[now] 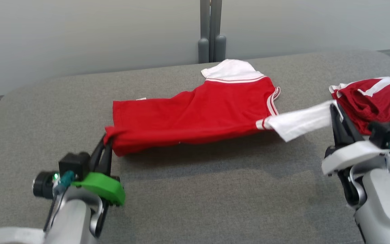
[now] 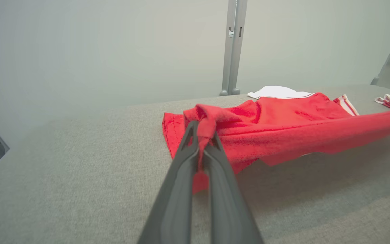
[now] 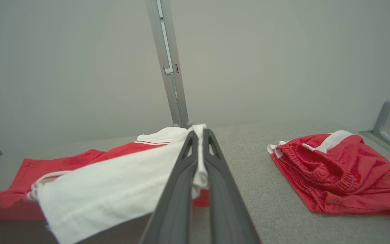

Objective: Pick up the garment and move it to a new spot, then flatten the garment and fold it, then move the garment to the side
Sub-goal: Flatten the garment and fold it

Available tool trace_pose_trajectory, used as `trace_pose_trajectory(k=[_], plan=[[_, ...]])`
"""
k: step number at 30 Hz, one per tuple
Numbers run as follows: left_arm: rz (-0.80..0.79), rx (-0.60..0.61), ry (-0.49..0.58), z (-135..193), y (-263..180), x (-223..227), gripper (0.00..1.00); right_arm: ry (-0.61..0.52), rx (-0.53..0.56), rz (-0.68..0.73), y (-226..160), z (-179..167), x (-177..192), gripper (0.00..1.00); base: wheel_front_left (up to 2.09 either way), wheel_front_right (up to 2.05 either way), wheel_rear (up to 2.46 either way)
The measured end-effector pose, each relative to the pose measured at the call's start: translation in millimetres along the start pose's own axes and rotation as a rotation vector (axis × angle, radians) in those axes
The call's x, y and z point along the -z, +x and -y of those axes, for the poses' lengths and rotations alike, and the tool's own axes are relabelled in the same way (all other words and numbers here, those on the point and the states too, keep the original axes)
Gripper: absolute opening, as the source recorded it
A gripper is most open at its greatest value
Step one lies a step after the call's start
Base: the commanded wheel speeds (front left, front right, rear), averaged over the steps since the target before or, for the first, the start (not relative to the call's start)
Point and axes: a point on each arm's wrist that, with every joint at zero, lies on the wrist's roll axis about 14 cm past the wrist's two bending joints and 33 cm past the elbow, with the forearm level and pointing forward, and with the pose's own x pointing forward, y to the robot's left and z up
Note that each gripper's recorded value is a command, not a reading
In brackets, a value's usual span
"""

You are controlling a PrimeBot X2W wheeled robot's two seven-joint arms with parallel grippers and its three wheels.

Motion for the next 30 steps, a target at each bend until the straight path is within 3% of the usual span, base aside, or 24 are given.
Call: trace_pose_trajectory(k=[9, 19, 23, 30], plan=[[0.147, 0.088, 0.195, -15, 117, -79, 0.0, -0.141, -0.07, 0.128, 108, 2, -59, 0.0, 0.0, 0.0, 0.0], [0.241, 0.083, 0.453, -47, 221, -144, 0.0, -0.298, -0.09, 0.246, 227, -4, -112, 0.0, 0.0, 0.0, 0.0], [0.308, 0.038, 0.506, -58, 241, -176, 0.0, -0.315, -0.073, 0.337, 251, -8, -147, 0.0, 0.0, 0.0, 0.0], [0.558, 0.075, 0.608, -24, 240, -264, 0.0, -0.374, -0.008, 0.514, 244, 2, -216, 0.0, 0.0, 0.0, 0.0]])
